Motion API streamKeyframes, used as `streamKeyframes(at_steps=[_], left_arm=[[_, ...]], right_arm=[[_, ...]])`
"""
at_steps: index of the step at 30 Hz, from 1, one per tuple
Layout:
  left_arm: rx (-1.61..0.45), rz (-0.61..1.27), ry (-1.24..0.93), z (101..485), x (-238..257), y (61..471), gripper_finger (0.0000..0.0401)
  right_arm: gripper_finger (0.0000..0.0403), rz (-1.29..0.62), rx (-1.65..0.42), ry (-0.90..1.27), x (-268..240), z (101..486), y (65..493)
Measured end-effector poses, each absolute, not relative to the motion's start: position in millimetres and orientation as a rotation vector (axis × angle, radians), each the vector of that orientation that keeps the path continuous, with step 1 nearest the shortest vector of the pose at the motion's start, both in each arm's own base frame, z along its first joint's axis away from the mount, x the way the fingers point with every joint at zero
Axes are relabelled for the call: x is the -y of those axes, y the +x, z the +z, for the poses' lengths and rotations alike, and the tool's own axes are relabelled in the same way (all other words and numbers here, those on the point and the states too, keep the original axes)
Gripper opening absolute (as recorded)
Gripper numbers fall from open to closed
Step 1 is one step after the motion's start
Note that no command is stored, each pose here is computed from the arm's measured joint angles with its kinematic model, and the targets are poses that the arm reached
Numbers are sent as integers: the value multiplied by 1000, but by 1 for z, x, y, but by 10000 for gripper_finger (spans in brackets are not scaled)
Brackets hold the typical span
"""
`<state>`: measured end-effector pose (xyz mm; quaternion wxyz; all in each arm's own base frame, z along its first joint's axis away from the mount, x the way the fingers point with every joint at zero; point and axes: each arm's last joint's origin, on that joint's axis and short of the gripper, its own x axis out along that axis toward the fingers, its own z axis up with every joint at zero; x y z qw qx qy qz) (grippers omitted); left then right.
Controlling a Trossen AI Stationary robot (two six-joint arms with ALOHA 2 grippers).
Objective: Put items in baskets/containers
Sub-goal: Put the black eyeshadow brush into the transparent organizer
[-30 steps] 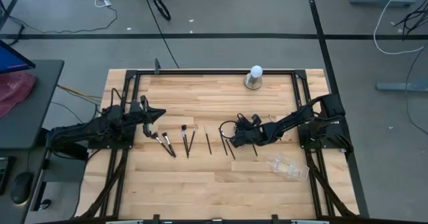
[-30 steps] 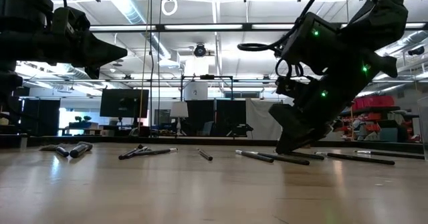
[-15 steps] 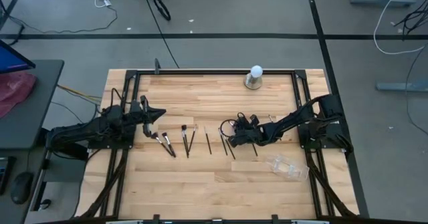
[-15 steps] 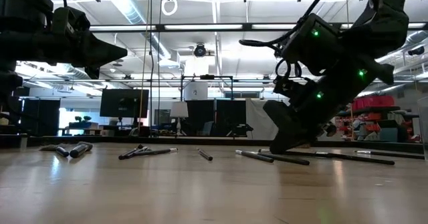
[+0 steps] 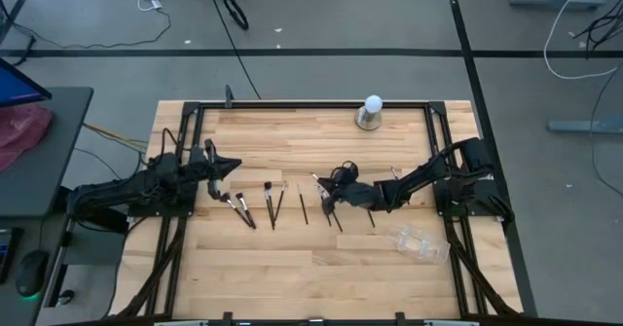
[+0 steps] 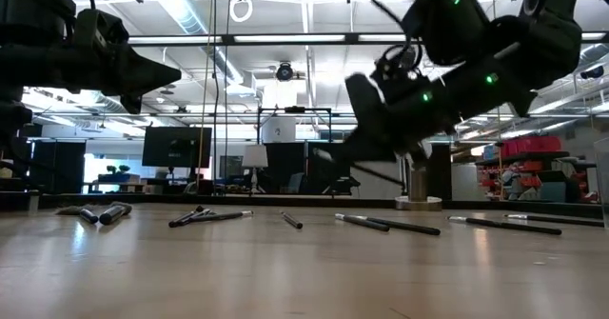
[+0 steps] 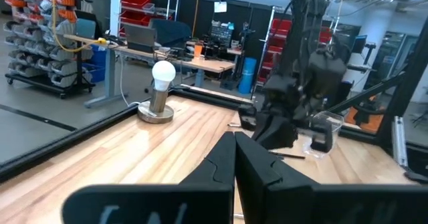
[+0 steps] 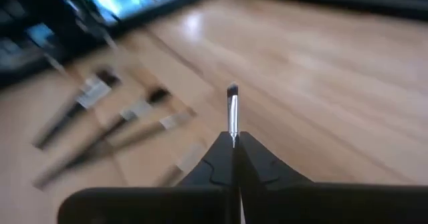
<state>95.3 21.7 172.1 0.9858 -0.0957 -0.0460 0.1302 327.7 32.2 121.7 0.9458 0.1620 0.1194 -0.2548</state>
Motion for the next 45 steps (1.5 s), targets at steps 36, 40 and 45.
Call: streamKeyframes(at_steps=[36,40,45], left_arm=[[211,-180,-42,190,7,259,205],[214,-194,-53,191,8,282,208],[239,-237,-67,191,9,295,194]], right_arm=[[4,-232,342,33,-75,234,367],[4,-221,339,4,-80,234,366],[4,-218,336,-18,-84,234,365]])
